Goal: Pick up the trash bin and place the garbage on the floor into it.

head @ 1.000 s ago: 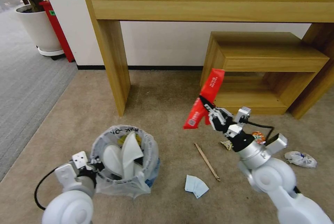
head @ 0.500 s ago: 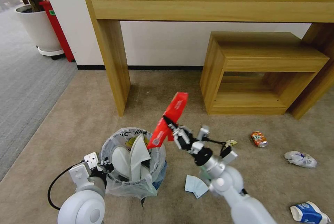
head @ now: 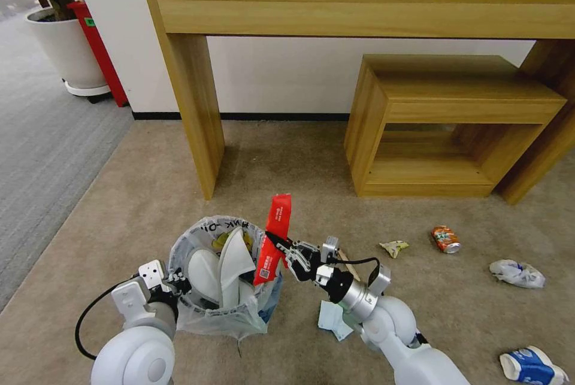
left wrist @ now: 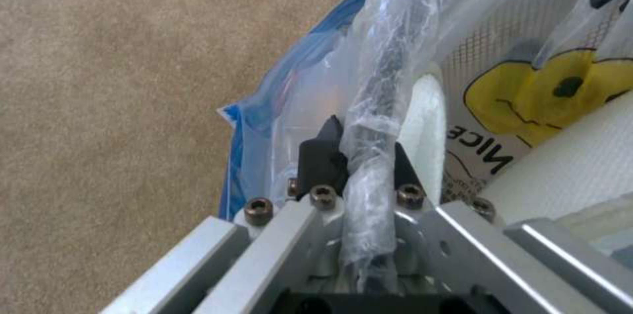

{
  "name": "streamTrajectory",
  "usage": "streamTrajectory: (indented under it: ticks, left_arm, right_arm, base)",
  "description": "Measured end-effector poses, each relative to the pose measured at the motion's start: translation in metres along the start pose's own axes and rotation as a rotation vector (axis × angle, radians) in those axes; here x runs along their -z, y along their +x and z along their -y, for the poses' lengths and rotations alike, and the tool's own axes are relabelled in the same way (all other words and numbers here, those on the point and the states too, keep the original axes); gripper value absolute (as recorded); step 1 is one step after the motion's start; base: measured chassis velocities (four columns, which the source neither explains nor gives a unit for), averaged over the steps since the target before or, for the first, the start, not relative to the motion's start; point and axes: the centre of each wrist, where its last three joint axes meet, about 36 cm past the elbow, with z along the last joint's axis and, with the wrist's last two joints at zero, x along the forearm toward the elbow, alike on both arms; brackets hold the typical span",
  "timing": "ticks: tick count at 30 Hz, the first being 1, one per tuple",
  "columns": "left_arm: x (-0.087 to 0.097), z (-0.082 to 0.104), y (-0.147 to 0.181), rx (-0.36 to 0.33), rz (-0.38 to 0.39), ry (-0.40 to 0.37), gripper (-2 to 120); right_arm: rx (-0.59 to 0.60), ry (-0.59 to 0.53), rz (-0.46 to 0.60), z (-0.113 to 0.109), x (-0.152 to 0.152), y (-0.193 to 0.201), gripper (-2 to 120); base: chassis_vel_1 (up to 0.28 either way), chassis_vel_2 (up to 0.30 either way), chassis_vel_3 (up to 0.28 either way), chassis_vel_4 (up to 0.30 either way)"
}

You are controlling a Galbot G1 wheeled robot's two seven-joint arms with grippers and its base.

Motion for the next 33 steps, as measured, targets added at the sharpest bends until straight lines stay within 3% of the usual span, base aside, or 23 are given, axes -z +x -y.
streamTrajectory:
  ticks: [6, 15, 29, 33]
  left_arm:
    - [0.000, -0.001, 0.001, 0.000, 0.000, 0.000, 1]
    - [-0.002, 0.003, 0.004, -0.021, -0.014, 0.005, 1]
    - [0.004, 0.008, 0.019, -0.067, -0.030, 0.032, 1]
    - [0.005, 0.008, 0.019, -0.070, -0.031, 0.031, 1]
  right_arm:
    - [0.008, -0.012, 0.025, -0.003, -0.010, -0.003, 0]
    - [0.082, -0.070, 0.147, -0.009, -0.017, -0.036, 0]
    - [0.091, 0.033, 0.041, 0.007, -0.035, -0.045, 0]
    - [0.076, 0.037, 0.040, 0.007, -0.034, -0.043, 18]
  base:
    - [0.000, 0.000, 0.000, 0.000]
    - [0.000, 0.000, 0.000, 0.000]
    - [0.000, 0.000, 0.000, 0.000]
    - [0.000, 0.000, 0.000, 0.000]
